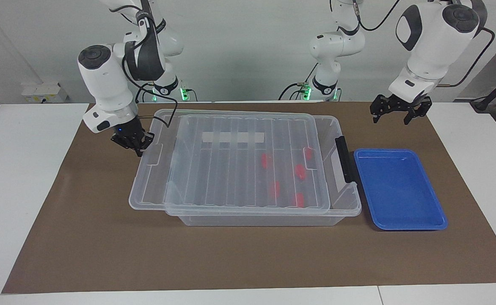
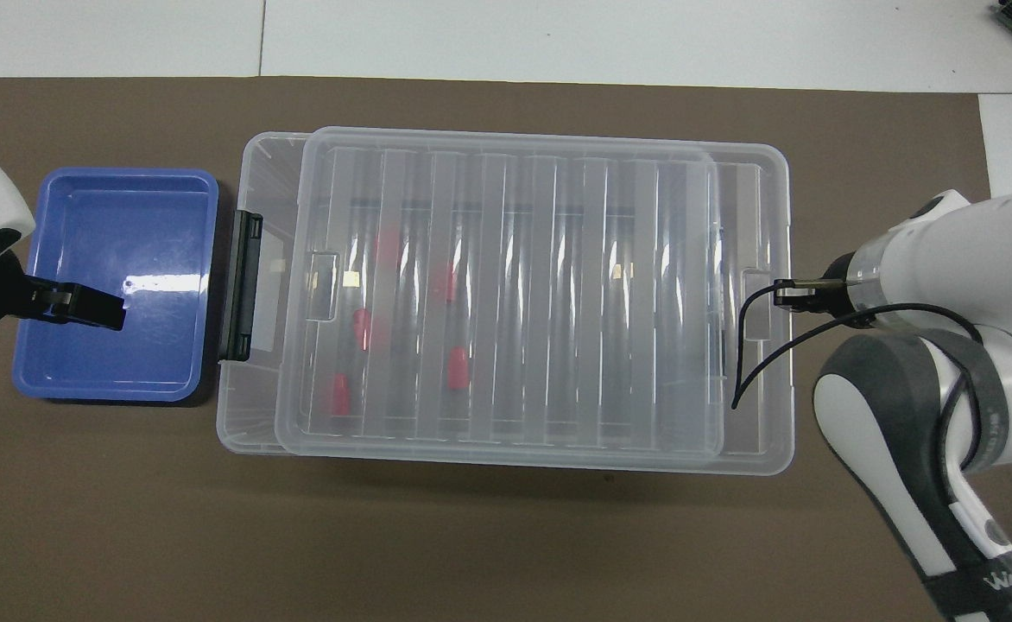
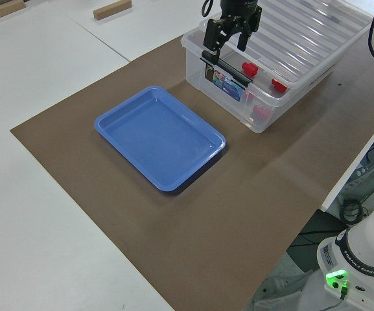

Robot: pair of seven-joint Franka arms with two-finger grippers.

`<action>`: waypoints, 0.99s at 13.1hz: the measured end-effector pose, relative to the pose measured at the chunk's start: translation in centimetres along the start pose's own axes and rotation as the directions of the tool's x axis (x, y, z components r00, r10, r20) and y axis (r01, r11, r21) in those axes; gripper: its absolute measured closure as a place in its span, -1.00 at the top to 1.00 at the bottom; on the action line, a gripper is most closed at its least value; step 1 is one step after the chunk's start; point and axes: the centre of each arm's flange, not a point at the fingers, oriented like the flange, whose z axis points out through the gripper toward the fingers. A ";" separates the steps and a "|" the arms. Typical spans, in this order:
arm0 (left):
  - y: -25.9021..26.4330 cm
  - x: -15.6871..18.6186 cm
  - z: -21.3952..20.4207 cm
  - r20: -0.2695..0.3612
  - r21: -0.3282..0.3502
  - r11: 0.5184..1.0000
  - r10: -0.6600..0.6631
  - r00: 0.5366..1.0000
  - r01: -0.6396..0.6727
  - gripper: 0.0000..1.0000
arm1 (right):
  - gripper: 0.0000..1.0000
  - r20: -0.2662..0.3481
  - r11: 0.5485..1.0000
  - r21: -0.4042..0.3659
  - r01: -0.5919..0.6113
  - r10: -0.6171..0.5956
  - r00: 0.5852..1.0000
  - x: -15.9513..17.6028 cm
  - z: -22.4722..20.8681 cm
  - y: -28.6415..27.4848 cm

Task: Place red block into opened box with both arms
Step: 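Slide the lid closed with the right gripper while the left gripper returns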

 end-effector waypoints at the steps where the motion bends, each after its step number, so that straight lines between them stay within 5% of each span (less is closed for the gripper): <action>1: -0.1 0.0 0.0 -0.004 -0.011 1.000 -0.004 1.000 0.004 1.00 | -0.98 0.001 1.000 0.001 0.005 -0.005 1.000 -0.1 0.0 -0.7; 13: -0.1 0.6 0.0 -0.058 -0.009 0.998 0.054 0.997 -0.054 1.00 | -0.98 -0.003 0.997 0.007 0.083 -0.083 0.997 -1.2 0.0 -5.1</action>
